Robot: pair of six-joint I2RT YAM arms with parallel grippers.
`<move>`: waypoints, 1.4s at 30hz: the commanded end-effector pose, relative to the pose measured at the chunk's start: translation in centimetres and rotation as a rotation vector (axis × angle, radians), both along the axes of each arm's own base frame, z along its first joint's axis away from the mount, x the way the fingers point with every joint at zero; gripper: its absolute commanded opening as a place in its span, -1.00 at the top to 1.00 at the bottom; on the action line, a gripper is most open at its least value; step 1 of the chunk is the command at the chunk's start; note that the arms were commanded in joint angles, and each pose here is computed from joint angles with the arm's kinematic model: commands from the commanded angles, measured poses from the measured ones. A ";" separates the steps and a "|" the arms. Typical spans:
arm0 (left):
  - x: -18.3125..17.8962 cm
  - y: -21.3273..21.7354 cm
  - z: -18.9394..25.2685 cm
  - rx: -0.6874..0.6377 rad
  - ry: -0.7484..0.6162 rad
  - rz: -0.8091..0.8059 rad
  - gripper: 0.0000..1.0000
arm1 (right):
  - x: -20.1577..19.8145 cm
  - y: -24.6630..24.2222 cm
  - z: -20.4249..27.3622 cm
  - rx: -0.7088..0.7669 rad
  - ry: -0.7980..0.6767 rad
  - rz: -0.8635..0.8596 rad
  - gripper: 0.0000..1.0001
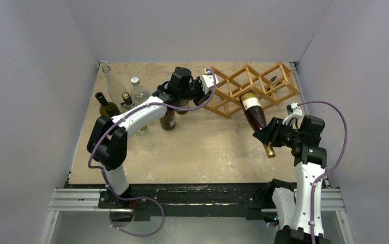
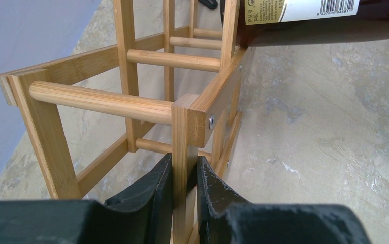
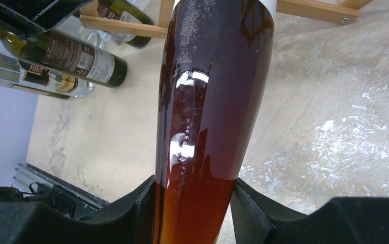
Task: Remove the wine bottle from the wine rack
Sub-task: Pick up the wine bottle from the wine rack.
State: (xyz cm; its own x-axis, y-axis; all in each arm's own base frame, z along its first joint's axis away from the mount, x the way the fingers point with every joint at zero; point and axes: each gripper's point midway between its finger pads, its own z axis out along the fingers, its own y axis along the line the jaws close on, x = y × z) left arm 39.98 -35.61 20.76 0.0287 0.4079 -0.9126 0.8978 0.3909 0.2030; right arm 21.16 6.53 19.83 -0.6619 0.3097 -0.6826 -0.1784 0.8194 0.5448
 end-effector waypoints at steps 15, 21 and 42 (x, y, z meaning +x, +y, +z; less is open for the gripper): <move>0.8 0.6 2.2 -0.056 -0.033 0.069 1.00 | 0.2 1.9 12.0 -0.058 -0.473 0.142 1.00; 0.8 0.6 2.4 -0.063 -0.033 0.071 1.00 | 0.1 2.0 11.9 -0.047 -0.465 0.143 1.00; 0.7 0.9 3.0 -0.073 -0.024 0.093 0.66 | -0.3 2.7 9.8 0.026 -0.407 0.166 1.00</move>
